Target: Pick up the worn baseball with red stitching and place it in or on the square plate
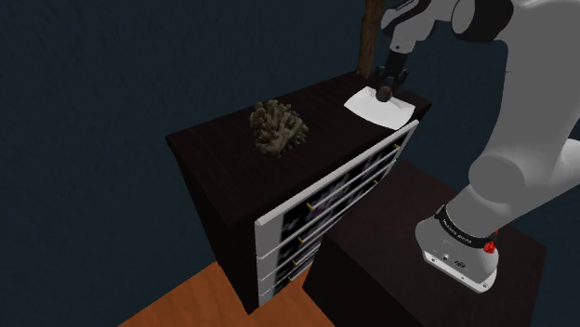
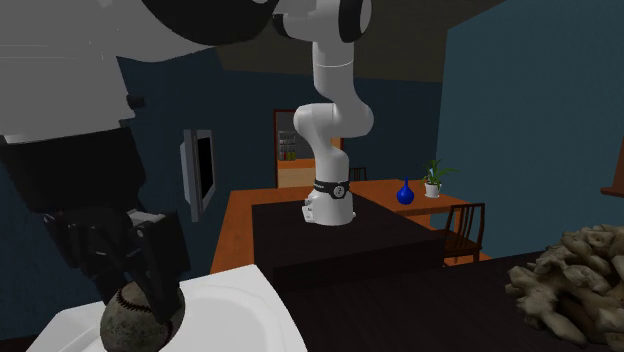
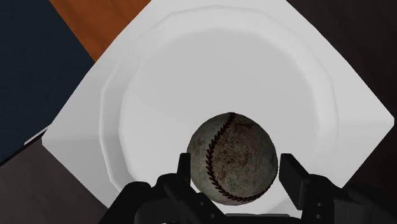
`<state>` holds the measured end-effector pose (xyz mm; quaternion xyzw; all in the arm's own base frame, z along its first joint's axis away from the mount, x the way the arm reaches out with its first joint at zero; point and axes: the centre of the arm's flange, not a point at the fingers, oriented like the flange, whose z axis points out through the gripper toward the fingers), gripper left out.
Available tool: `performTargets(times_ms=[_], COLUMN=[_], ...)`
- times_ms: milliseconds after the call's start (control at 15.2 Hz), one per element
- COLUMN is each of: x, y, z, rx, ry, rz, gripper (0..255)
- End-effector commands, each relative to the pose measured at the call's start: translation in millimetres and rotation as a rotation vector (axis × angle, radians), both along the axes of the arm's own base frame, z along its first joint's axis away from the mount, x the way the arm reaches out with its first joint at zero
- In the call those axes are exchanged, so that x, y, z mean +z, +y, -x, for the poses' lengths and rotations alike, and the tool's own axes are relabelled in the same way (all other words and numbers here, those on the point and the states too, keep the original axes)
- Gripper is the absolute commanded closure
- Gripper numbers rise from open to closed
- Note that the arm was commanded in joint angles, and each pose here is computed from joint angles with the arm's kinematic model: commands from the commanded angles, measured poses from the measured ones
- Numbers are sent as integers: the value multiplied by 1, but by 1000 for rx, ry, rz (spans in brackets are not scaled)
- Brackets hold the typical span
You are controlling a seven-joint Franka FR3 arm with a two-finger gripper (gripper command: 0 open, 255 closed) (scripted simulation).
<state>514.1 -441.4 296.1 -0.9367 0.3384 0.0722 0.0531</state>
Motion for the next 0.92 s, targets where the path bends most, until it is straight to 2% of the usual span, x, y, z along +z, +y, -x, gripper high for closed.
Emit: performTargets(times_ms=[0, 330, 858], x=[-11, -39, -39], y=[0, 0, 0], z=[0, 0, 0], rx=[0, 0, 0], ry=[0, 0, 0], rz=[0, 0, 0], gripper=[255, 255, 255])
